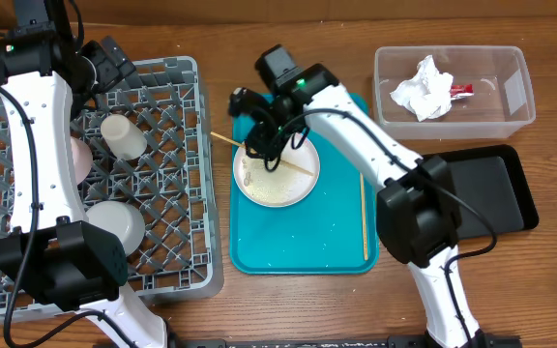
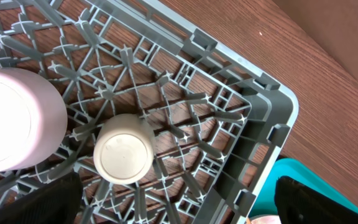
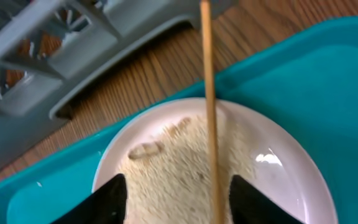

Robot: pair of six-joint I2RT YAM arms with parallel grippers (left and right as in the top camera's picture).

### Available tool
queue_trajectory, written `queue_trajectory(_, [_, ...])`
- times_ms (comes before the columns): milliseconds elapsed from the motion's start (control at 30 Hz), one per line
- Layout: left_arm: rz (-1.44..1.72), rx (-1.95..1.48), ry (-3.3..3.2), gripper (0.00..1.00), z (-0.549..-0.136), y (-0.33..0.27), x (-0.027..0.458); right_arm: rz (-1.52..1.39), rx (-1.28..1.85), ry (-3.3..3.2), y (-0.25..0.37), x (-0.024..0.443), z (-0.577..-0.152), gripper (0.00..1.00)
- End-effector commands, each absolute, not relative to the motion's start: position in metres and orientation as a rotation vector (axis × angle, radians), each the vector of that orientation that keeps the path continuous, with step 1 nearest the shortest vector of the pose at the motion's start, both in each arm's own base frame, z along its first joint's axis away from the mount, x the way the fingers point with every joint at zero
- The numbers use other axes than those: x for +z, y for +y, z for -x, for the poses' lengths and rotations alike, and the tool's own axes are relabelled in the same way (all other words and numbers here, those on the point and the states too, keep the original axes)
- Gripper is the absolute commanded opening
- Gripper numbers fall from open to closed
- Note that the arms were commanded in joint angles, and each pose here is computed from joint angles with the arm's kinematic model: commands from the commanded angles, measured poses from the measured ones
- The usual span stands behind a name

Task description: Sort waste into correct bins and load items into the dishwasher

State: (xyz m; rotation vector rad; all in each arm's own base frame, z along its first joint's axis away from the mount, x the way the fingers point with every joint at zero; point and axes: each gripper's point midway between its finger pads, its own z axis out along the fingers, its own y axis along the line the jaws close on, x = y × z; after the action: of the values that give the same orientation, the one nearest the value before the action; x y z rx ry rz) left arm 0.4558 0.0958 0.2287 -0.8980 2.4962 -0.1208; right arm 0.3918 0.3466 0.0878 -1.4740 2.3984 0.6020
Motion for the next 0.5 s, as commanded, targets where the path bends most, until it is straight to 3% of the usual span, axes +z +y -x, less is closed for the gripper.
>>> queue_trajectory(0, [0.917, -0.117, 2.481, 1.0, -0.457, 0.097, 0.231, 1.539, 0.548, 2.305, 0.359, 0.095, -0.394, 0.53])
queue_trajectory(467, [0.916, -0.117, 2.481, 1.0, -0.457, 0.097, 0.231, 1.581, 0.437, 2.336, 0.356, 0.055, -0.404, 0.53])
